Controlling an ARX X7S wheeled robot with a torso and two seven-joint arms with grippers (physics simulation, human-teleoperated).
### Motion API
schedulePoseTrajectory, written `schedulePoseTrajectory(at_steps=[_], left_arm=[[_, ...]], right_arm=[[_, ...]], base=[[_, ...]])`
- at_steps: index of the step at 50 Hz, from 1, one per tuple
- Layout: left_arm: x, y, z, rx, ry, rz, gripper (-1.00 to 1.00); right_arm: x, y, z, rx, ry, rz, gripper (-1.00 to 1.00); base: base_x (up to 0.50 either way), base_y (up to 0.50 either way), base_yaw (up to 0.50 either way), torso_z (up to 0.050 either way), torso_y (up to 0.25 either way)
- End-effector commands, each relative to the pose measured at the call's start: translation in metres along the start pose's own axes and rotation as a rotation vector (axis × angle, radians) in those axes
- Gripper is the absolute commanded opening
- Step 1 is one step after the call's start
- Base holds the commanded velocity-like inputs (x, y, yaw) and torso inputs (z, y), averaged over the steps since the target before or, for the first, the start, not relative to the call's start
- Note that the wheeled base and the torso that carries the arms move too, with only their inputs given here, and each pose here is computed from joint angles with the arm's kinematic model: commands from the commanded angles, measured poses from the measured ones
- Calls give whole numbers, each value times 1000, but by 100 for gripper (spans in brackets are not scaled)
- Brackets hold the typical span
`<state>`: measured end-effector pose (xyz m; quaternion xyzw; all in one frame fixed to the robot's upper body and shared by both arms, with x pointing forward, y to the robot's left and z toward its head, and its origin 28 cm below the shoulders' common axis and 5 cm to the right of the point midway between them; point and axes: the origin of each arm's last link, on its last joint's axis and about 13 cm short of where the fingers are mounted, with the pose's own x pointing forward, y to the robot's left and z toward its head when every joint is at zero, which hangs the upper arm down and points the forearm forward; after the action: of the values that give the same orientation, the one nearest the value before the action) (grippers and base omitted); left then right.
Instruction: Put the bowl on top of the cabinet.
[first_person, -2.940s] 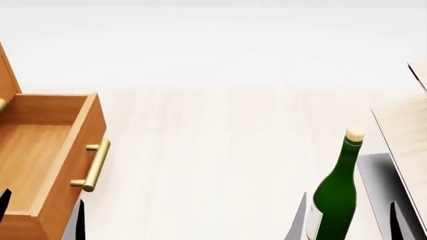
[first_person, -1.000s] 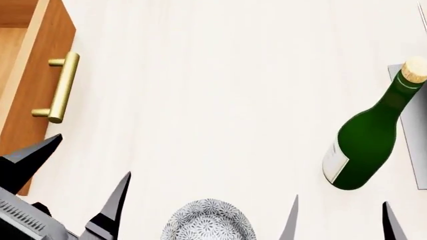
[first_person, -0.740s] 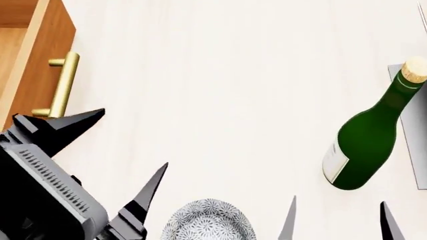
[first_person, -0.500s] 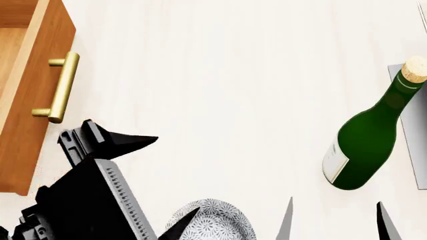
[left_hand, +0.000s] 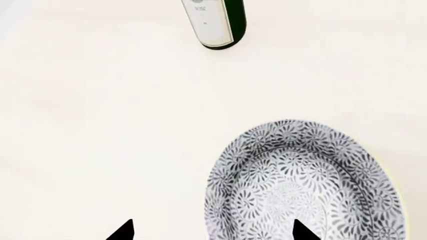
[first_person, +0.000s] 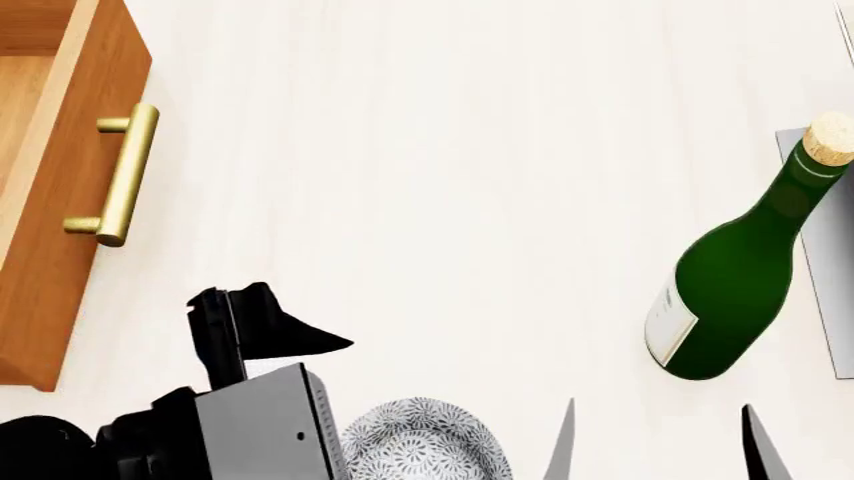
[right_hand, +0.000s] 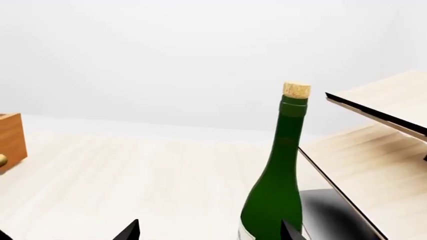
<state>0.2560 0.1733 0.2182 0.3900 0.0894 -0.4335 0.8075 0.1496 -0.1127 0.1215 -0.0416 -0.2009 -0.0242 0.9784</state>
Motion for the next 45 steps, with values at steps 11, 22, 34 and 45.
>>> schedulePoseTrajectory(at_steps=[11, 22, 34, 45], left_arm=[[7, 12, 2, -10, -10, 39, 100], [12, 24, 6, -49, -34, 68, 100], [24, 22, 3, -32, -17, 38, 100], [30, 14, 1, 12, -4, -51, 100]], right_arm=[[0, -2, 0, -9, -10, 3, 100], [0, -1, 0, -9, -9, 10, 100], [0, -1, 0, -9, -9, 15, 100], [-1, -1, 1, -7, -11, 16, 100]], base=[[0, 0, 0, 0, 0], [0, 0, 0, 0, 0], [0, 0, 0, 0, 0], [0, 0, 0, 0, 0]])
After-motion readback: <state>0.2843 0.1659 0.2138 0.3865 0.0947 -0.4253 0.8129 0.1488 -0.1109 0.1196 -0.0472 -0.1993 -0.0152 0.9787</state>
